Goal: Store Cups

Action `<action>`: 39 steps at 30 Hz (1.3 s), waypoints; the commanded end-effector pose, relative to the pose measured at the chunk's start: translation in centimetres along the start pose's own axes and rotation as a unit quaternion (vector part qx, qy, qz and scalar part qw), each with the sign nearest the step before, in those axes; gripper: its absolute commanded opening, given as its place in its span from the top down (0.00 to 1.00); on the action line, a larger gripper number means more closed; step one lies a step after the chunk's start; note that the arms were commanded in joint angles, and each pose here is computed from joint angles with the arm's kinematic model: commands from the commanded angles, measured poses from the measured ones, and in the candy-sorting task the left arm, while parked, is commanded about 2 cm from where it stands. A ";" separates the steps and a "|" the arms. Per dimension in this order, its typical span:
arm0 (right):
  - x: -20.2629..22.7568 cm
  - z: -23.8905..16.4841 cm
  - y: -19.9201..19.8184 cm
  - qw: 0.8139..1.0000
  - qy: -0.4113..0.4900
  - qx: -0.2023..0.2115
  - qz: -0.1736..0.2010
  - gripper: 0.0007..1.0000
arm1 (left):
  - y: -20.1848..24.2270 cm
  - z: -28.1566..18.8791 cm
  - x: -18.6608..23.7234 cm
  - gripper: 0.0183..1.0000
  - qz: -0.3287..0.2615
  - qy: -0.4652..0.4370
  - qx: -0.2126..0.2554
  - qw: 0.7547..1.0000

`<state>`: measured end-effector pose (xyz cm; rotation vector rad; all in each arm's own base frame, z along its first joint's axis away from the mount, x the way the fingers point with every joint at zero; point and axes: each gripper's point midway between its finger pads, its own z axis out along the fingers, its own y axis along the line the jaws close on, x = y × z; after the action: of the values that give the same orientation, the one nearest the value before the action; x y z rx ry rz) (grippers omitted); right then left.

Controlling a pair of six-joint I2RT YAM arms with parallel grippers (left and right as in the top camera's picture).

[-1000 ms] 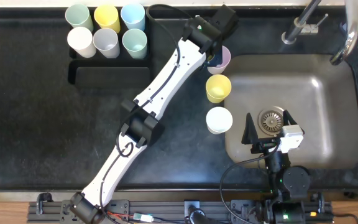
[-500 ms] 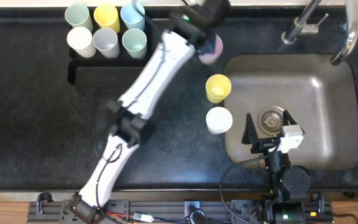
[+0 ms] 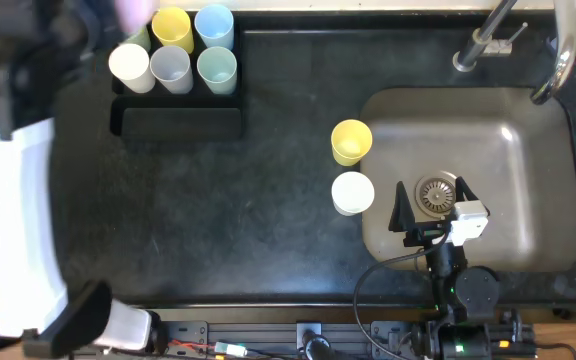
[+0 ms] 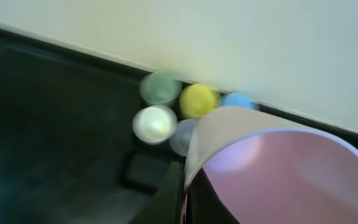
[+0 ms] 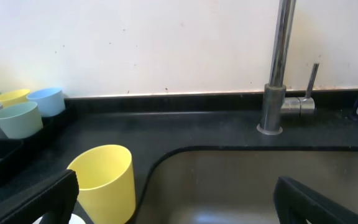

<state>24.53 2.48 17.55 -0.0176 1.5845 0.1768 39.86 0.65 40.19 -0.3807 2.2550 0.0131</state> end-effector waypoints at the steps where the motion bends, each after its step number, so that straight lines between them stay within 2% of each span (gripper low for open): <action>1: 0.3 0.0 -0.1 1.000 -0.002 0.001 0.003 0.00 | 3.9 3.4 3.2 0.98 0.018 0.065 -0.008 0.998; 7: 0.3 0.0 -0.1 1.000 -0.002 0.001 0.003 0.00 | 8.3 7.6 7.3 0.98 -0.013 0.127 -0.032 0.991; 16: 0.3 0.0 -0.1 1.000 -0.002 0.000 0.003 0.00 | 9.6 14.5 13.7 0.98 -0.029 0.206 -0.024 0.978; 24: 0.3 0.0 -0.1 1.000 -0.002 0.001 0.003 0.00 | 10.0 18.2 15.8 0.98 -0.030 0.243 -0.030 0.969; 39: 0.3 0.0 -0.1 1.000 -0.002 0.001 0.003 0.00 | 10.2 21.3 17.1 0.98 -0.033 0.258 -0.033 0.965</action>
<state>24.53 2.49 17.55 -0.0176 1.5845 0.1774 42.44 8.76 13.55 -0.5640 2.7251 -0.0392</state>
